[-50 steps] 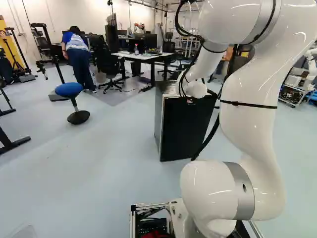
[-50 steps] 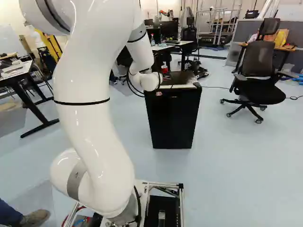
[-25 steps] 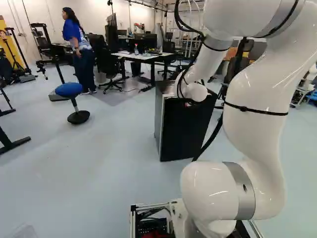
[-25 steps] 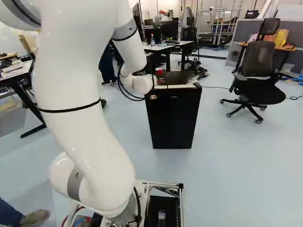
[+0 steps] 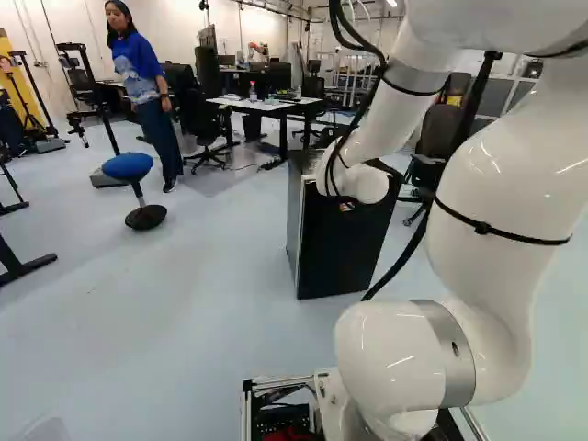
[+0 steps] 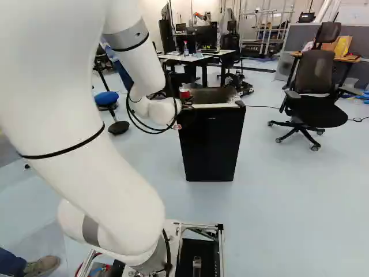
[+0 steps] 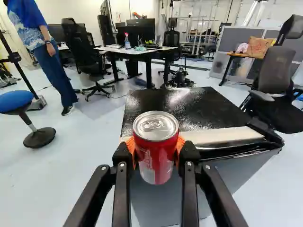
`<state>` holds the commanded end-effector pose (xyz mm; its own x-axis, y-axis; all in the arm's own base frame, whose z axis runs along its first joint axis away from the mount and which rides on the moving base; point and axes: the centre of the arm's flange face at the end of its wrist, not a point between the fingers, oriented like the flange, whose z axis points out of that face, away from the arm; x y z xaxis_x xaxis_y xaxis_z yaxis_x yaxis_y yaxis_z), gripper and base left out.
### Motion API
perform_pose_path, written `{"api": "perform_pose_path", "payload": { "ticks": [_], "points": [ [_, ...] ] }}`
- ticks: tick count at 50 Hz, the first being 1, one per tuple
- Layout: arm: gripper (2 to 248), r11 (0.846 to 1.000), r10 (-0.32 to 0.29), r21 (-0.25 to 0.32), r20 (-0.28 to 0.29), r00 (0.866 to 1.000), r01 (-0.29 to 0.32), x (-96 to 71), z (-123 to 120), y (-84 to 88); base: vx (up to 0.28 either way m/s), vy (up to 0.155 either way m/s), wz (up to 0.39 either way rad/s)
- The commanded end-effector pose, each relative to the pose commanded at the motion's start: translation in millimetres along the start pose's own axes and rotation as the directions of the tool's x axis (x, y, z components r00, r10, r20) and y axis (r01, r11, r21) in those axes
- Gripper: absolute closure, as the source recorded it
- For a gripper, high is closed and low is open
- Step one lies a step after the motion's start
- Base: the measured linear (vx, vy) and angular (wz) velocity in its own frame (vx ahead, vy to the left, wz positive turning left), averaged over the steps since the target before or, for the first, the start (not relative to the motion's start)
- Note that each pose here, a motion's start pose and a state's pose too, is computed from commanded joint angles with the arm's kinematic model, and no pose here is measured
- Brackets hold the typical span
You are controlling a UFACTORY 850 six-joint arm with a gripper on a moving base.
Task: Grab a drink from the fridge
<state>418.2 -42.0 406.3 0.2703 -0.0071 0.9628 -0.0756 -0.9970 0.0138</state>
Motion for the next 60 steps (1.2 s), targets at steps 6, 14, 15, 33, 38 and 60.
{"api": "perform_pose_path", "payload": {
  "ticks": [6, 14, 15, 33, 38, 60],
  "points": [
    [150, 1.000, -0.001, 0.011, 0.008, 1.000, 0.001, -8.6, -19.0, -6.2, 0.000, 0.000, 0.000],
    [150, 1.000, -0.002, 0.024, 0.017, 1.000, 0.002, -20.2, -42.0, -12.9, 0.000, 0.000, 0.000],
    [150, 1.000, -0.002, 0.025, 0.019, 1.000, 0.002, -21.6, -44.7, -13.6, 0.000, 0.000, 0.000],
    [150, 0.999, -0.006, 0.049, 0.036, 0.999, 0.004, -45.7, -86.1, -23.3, 0.000, 0.000, 0.000],
    [150, 0.999, -0.007, 0.054, 0.040, 0.999, 0.005, -51.9, -95.5, -25.2, 0.000, 0.000, 0.000],
    [150, 0.997, -0.010, 0.070, 0.053, 0.999, 0.006, -71.7, -123.9, -29.9, 0.000, 0.000, 0.000]
  ]
}}
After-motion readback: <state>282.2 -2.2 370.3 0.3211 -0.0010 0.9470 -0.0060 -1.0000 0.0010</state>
